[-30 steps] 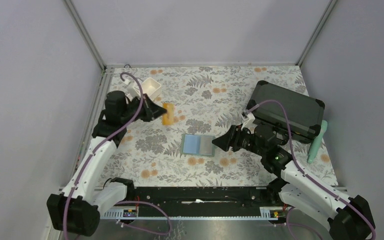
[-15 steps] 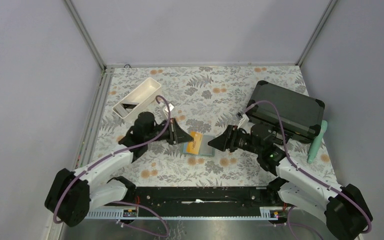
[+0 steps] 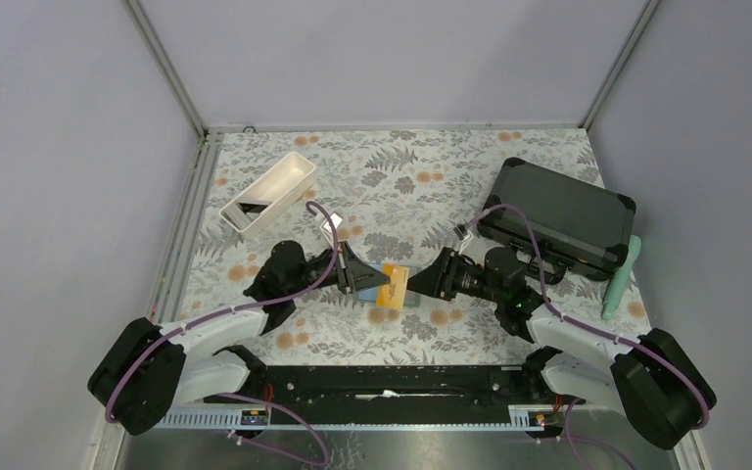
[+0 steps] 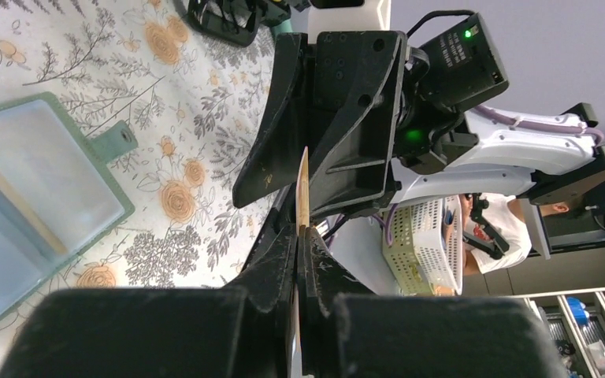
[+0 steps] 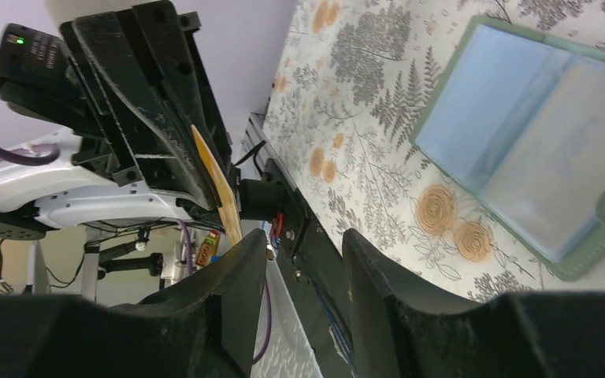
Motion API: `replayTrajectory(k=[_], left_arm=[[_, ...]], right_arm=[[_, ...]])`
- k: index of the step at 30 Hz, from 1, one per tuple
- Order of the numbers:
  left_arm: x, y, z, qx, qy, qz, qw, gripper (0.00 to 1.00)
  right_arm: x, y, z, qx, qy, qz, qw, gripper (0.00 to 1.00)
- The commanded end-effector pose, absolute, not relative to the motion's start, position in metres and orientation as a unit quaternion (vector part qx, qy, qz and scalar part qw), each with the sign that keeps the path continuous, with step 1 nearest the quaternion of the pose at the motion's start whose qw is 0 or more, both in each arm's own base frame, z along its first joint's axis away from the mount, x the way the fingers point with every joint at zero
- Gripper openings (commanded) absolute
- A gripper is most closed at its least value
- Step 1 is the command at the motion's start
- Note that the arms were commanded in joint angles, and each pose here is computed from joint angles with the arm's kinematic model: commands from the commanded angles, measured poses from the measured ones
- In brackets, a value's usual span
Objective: Put the credit cards into the card holder
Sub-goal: Insert the credit card into the card holder.
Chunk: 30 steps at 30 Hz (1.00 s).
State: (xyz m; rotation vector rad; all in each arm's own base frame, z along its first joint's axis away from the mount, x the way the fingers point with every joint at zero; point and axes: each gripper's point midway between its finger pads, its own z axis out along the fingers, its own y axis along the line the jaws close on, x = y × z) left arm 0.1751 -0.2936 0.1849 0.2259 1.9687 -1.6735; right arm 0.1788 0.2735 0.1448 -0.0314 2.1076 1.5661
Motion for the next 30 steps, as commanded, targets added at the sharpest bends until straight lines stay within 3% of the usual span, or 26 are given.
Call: replayTrajectory(k=[1,13,20,30], left_arm=[[0.184,-0.296,0.212,0.077,0.690,-0.646,0.316,0.00],[0.179,-0.285,0.238,0.085,0.673,-0.643,0.354,0.00],[0.175,-0.283,0.255,0.100,0.677,-0.634,0.359,0.00],[0.162,-0.298,0.262,0.124,0.665,-0.655,0.338,0.00]], right_arm=[[0.176,0.281,0.182,-0.040,0.725,0.630,0.275,0.47],[0.178,0.264,0.183,-0.012,0.732,0.603,0.316,0.51],[0.159,0.271,0.221,-0.077,0.684,0.653,0.317,0.56],[0.152,0.284,0.236,-0.107,0.653,0.688,0.297,0.49]])
